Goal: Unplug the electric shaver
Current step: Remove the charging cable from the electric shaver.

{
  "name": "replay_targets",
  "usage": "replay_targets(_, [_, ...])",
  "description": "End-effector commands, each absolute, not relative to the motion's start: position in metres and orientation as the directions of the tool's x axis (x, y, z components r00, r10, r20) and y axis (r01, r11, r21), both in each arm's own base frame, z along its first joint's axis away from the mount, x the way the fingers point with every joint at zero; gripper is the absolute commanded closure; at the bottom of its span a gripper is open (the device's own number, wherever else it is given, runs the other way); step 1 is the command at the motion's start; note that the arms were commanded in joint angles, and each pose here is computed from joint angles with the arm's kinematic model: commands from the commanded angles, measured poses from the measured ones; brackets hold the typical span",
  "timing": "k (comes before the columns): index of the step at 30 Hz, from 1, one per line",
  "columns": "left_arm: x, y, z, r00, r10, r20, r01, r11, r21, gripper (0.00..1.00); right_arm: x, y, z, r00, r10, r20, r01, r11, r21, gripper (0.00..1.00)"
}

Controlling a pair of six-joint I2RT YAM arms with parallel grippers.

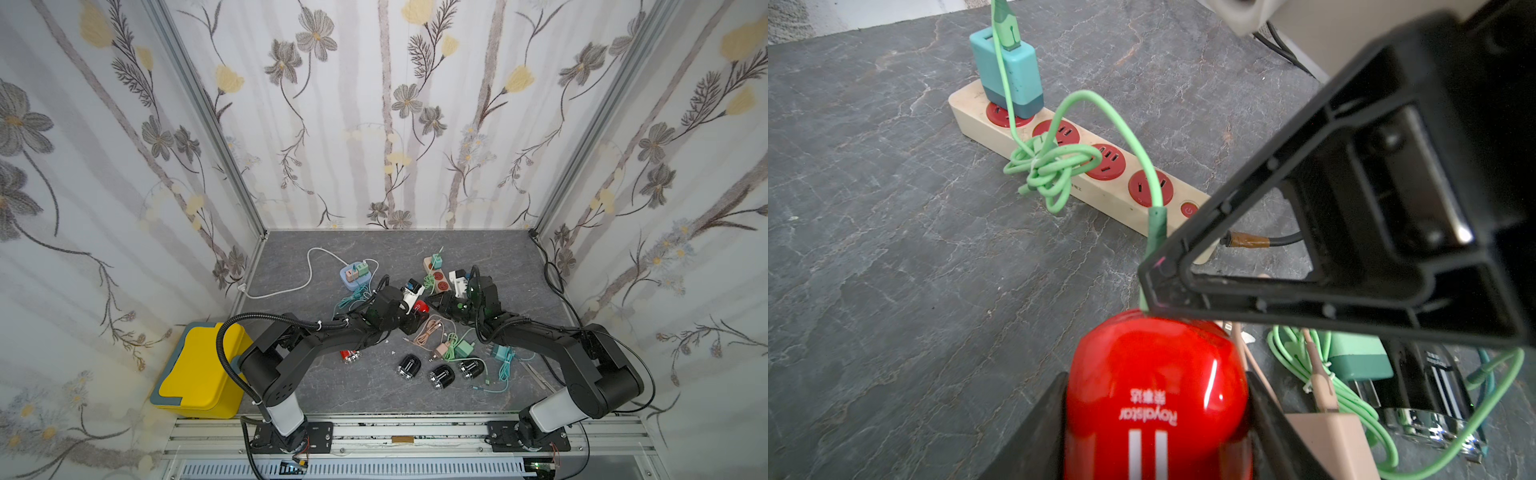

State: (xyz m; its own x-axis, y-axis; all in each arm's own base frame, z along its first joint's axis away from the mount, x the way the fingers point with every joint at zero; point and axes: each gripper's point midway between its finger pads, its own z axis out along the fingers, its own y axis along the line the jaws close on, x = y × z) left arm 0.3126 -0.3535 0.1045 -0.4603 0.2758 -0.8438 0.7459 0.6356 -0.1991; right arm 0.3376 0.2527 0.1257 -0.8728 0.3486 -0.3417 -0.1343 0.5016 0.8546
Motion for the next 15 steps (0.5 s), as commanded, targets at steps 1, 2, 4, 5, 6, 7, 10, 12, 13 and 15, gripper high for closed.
replay_targets(1, [0.316, -0.358, 0.114, -0.436, 0.246, -0.866, 0.752, 0.628, -0.2, 0.62, 0.342, 0.26, 0.142, -0.864, 0.351, -0.362, -0.182, 0.452, 0.873, 0.81])
replay_targets(2, [0.316, -0.358, 0.114, -0.436, 0.245, -0.866, 0.751, 0.629, -0.201, 0.62, 0.343, 0.26, 0.142, -0.864, 0.351, -0.36, -0.182, 0.45, 0.875, 0.82])
replay_targets(4, [0.316, -0.358, 0.115, -0.436, 0.244, -0.866, 0.751, 0.63, -0.2, 0.62, 0.343, 0.26, 0.141, -0.864, 0.353, -0.359, -0.181, 0.447, 0.876, 0.85])
replay_targets(5, [0.316, -0.359, 0.115, -0.435, 0.246, -0.867, 0.752, 0.628, -0.199, 0.62, 0.343, 0.261, 0.142, -0.865, 0.352, -0.358, -0.181, 0.446, 0.877, 0.87])
replay_targets(6, [0.316, -0.358, 0.116, -0.434, 0.243, -0.868, 0.752, 0.629, -0.2, 0.62, 0.343, 0.26, 0.141, -0.864, 0.353, -0.359, -0.181, 0.447, 0.876, 0.89])
replay_targets(7, [0.316, -0.358, 0.117, -0.432, 0.243, -0.869, 0.752, 0.629, -0.198, 0.62, 0.343, 0.26, 0.141, -0.864, 0.354, -0.358, -0.179, 0.448, 0.876, 0.89])
replay_targets(10, [0.314, -0.357, 0.118, -0.427, 0.246, -0.87, 0.752, 0.632, -0.19, 0.62, 0.344, 0.259, 0.142, -0.861, 0.36, -0.359, -0.177, 0.449, 0.876, 0.93])
replay_targets(12, [0.313, -0.354, 0.119, -0.423, 0.248, -0.871, 0.751, 0.634, -0.184, 0.63, 0.347, 0.256, 0.143, -0.853, 0.376, -0.363, -0.172, 0.454, 0.874, 0.95])
replay_targets(13, [0.312, -0.353, 0.118, -0.424, 0.251, -0.87, 0.749, 0.637, -0.182, 0.63, 0.348, 0.255, 0.145, -0.849, 0.384, -0.362, -0.169, 0.451, 0.876, 0.96])
replay_targets(15, [0.311, -0.349, 0.116, -0.427, 0.256, -0.868, 0.745, 0.644, -0.176, 0.63, 0.348, 0.253, 0.153, -0.846, 0.398, -0.355, -0.18, 0.412, 0.893, 0.96])
